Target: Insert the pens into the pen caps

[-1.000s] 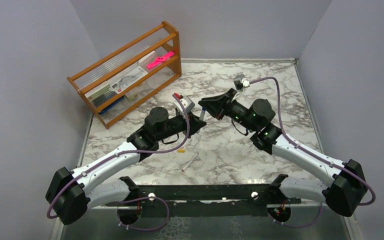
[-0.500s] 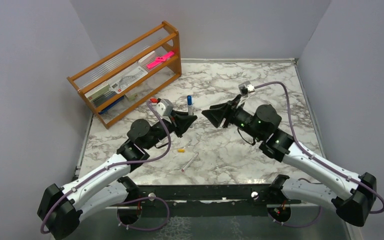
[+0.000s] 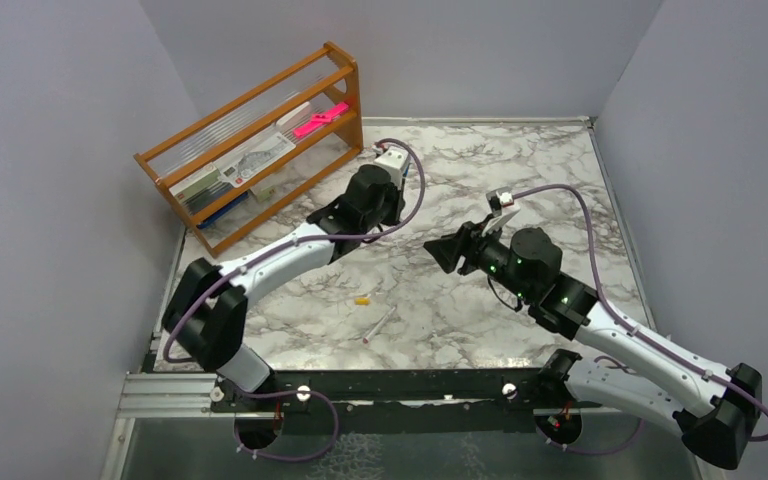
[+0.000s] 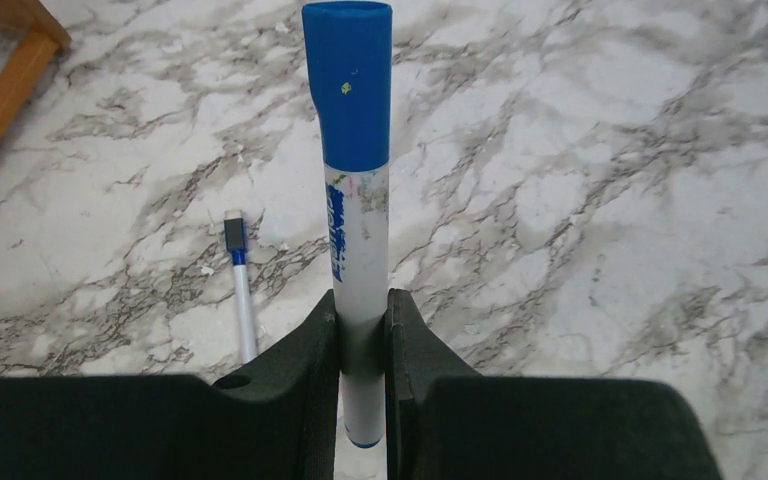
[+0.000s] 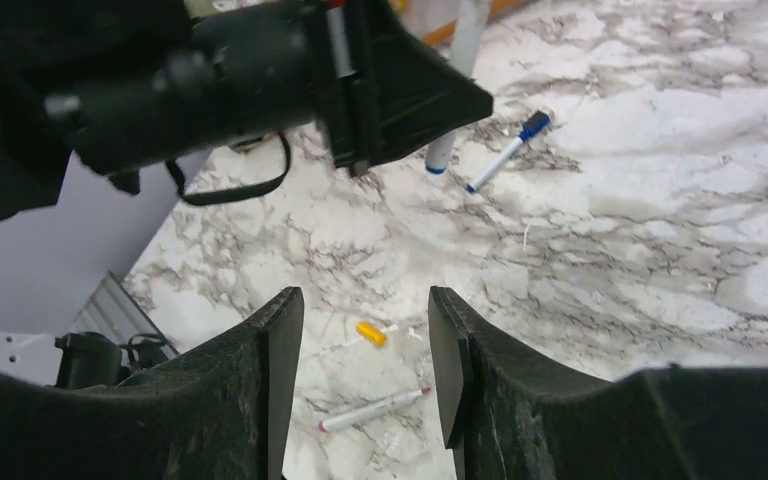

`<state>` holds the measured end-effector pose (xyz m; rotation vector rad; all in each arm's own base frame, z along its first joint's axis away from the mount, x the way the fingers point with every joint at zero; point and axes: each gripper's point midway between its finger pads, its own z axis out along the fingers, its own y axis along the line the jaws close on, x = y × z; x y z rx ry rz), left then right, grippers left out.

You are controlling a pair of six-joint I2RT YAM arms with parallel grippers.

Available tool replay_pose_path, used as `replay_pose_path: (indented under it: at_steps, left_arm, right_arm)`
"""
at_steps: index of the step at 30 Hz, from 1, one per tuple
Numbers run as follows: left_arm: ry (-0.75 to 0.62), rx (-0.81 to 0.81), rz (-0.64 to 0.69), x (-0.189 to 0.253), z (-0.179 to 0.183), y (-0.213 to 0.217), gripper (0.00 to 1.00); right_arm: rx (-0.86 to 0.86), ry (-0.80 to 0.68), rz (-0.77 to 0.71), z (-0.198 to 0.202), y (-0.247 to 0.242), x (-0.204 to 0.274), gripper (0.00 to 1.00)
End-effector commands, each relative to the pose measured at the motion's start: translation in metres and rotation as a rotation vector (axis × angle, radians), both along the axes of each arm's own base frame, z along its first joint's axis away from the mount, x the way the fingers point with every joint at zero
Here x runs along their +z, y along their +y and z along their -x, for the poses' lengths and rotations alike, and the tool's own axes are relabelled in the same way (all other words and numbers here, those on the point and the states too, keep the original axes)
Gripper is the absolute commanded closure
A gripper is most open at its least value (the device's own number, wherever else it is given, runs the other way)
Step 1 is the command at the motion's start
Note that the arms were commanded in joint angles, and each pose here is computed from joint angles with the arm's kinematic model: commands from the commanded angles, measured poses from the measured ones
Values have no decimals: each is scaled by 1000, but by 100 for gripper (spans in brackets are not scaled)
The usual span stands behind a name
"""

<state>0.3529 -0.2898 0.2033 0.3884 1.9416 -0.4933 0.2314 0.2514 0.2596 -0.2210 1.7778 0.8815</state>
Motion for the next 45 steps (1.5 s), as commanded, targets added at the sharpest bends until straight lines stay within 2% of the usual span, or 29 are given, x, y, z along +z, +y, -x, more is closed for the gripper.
replay_pose_path:
  at_steps: [1, 8, 11, 21, 23, 26, 29, 38, 45]
  left_arm:
    - [123, 38, -190, -47, -20, 5, 100]
    - [329, 13, -279, -126, -39, -4, 100]
    - [417, 16, -257, -150, -45, -4, 100]
    - [562, 55, -327, -193, -53, 11, 100]
    - [571, 60, -335, -196, -52, 12, 91]
    - [576, 61, -335, -197, -52, 13, 80]
    - [573, 54, -322, -192, -51, 10, 74]
    - [524, 35, -283, -161, -48, 1, 72]
    - [418, -19, -202, -99, -42, -20, 72]
  right_arm:
    - [-7, 52, 36, 4, -4, -20, 52]
    - [13, 76, 66, 7, -2, -34, 56]
    - [26, 87, 83, 7, 0, -41, 58]
    - [50, 113, 112, 5, 8, -57, 59]
    - [48, 111, 113, 4, 8, -57, 59]
    - [48, 112, 116, 3, 9, -59, 60]
    - [49, 117, 121, 4, 8, -61, 60]
    - [44, 146, 135, 5, 8, -74, 60]
    - [57, 184, 147, 6, 11, -88, 60]
